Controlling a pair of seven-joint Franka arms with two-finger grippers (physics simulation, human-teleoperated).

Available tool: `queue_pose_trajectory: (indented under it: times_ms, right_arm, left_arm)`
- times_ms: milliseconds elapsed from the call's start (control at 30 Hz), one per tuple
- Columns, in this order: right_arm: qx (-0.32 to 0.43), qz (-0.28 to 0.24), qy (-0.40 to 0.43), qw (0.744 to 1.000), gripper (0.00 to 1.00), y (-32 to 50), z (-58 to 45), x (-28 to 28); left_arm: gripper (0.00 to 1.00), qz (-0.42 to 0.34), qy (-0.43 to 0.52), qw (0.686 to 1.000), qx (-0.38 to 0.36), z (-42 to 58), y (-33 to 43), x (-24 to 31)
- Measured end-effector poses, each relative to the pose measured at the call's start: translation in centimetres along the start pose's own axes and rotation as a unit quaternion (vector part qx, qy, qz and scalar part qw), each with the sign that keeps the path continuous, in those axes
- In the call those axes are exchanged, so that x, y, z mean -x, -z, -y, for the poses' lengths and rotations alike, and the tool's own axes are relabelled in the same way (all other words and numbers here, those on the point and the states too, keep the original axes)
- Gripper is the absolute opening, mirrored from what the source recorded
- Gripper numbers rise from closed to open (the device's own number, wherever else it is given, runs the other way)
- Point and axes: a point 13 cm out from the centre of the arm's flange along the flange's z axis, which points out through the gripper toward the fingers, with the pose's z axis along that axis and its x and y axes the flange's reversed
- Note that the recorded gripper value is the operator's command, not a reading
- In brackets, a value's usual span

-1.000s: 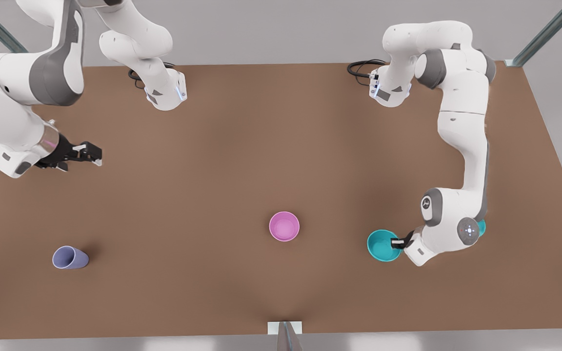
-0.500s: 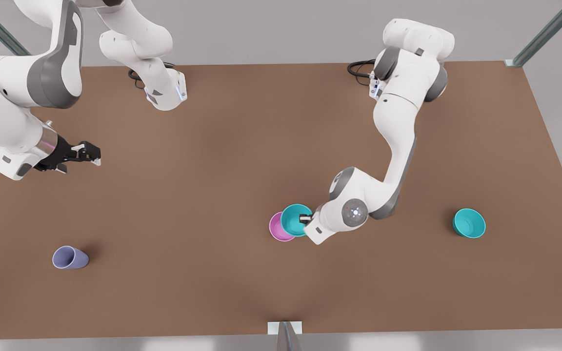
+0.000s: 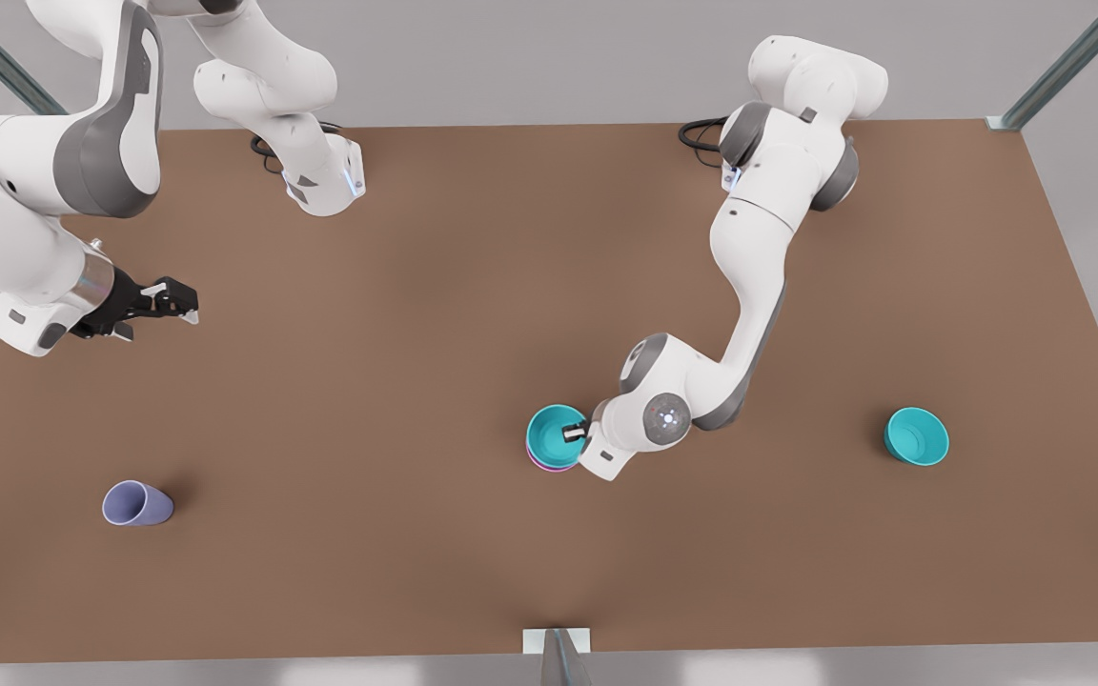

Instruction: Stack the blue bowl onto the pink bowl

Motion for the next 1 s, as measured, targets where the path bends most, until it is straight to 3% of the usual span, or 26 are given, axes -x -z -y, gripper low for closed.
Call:
queue_pose_trajectory:
  times_ms: [400, 433, 467, 500, 633, 767, 867, 1000]
  right_arm:
    - [0.001, -0.003, 0.005, 1.000, 1.00, -0.3, 0.1, 0.1]
    - [0.001, -0.003, 0.006, 1.000, 1.00, -0.4, 0.1, 0.1]
    - [0.001, -0.003, 0.006, 1.000, 1.00, -0.4, 0.1, 0.1]
    - [0.001, -0.003, 0.006, 1.000, 1.00, -0.4, 0.1, 0.1]
    - [0.001, -0.003, 0.007, 1.000, 1.00, -0.4, 0.1, 0.2]
    - [0.001, -0.002, 0.008, 1.000, 1.00, -0.3, 0.1, 0.2]
    - [0.001, -0.001, 0.008, 1.000, 1.00, -0.2, 0.2, 0.2]
    - [0.000, 0.001, 0.006, 1.000, 1.00, 0.0, 0.5, 0.1]
  left_arm:
    - [0.21, -0.001, 0.049, 0.999, 0.000, 0.3, -1.7, -0.3]
    - [0.27, 0.000, 0.052, 0.999, 0.000, 0.3, -1.7, -0.3]
    - [0.70, 0.000, 0.055, 0.998, -0.001, 0.3, -1.7, -0.2]
    - [1.00, 0.001, 0.058, 0.998, -0.002, 0.3, -1.7, -0.1]
    - [1.00, 0.012, 0.068, 0.998, -0.005, -0.9, 1.3, 1.5]
    - [1.00, 0.100, 0.072, 0.992, 0.030, -7.3, 22.9, 3.2]
    - [1.00, 0.138, 0.077, 0.985, 0.065, -13.7, 35.2, 1.0]
    - [1.00, 0.122, 0.060, 0.981, 0.136, -21.1, 39.0, -4.6]
